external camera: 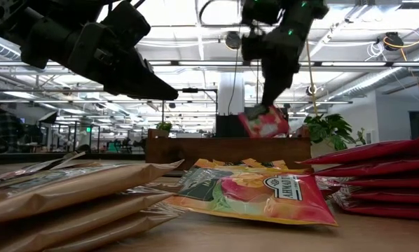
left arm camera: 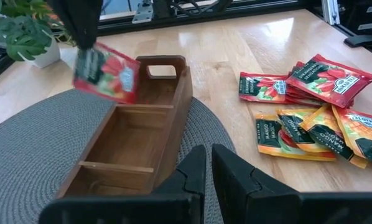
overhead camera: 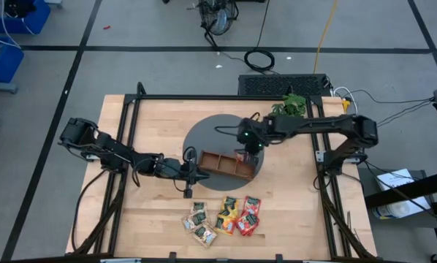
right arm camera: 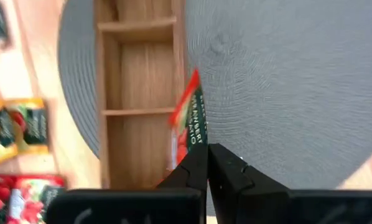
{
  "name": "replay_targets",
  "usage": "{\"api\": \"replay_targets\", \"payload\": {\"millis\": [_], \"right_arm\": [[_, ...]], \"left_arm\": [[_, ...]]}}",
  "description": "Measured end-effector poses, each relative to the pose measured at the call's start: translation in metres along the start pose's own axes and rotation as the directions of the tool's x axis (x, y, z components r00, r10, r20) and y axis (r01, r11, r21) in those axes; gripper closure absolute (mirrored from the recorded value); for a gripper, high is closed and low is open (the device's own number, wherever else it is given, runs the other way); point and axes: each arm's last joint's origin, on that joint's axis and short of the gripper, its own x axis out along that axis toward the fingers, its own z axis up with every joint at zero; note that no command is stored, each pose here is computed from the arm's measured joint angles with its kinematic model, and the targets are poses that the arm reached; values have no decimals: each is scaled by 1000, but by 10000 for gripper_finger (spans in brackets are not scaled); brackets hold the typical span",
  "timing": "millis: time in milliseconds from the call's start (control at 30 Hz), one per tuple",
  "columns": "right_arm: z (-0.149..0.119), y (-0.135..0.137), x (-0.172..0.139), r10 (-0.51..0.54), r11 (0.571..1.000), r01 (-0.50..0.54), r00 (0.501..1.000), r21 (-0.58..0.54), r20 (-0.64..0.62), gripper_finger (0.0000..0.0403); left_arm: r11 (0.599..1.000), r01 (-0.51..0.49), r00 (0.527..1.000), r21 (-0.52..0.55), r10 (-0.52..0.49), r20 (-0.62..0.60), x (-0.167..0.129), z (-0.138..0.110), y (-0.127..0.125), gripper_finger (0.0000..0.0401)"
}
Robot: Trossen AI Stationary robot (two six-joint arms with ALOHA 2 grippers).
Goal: Pick & Place Tea
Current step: Put the red tea bag into the right section of the wooden organizer
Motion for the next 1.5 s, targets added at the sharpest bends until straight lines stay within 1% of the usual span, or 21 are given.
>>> {"api": "replay_targets", "payload": {"millis": [100,167,200,333,467,633,800,1000,1033,1100,1167,1500], "right_arm": [[-9,9,-8,-45,998,43,997,34,66,402],[-20,14,-9,-81,996,75,990,57,112,403],[-26,16,-8,-83,995,74,986,70,143,403],[-50,19,-3,-33,994,4,965,112,260,403],[-69,18,8,-1,990,-46,943,133,333,403],[-82,15,16,-8,992,-31,950,119,313,403],[-83,14,19,-33,994,-2,951,112,307,403],[-85,14,20,-32,994,-2,953,112,302,402],[-85,14,21,-18,994,-14,955,106,297,400],[-86,15,22,23,994,-52,959,94,282,391],[-88,15,22,40,994,-67,962,90,271,376],[-87,15,20,38,995,-63,958,79,284,267]], "left_arm": [[1000,0,1000,-5,0,-1,0,0,0,366],[1000,1,1000,-11,-1,-1,0,0,0,366],[1000,2,1000,-14,-2,-1,0,0,-1,366],[1000,2,1000,-18,-2,-1,0,0,-1,366],[1000,2,1000,-17,-1,12,0,1,0,366],[1000,-1,1000,-3,1,26,0,2,0,366],[1000,-4,1000,1,4,26,0,2,0,366],[1000,-4,1000,2,4,25,0,2,0,366],[1000,-4,1000,2,4,24,0,2,0,366],[1000,-4,1000,2,4,23,0,2,0,366],[1000,-4,1000,3,4,19,0,2,0,366],[1000,-4,1000,1,4,15,0,1,0,366]]}}
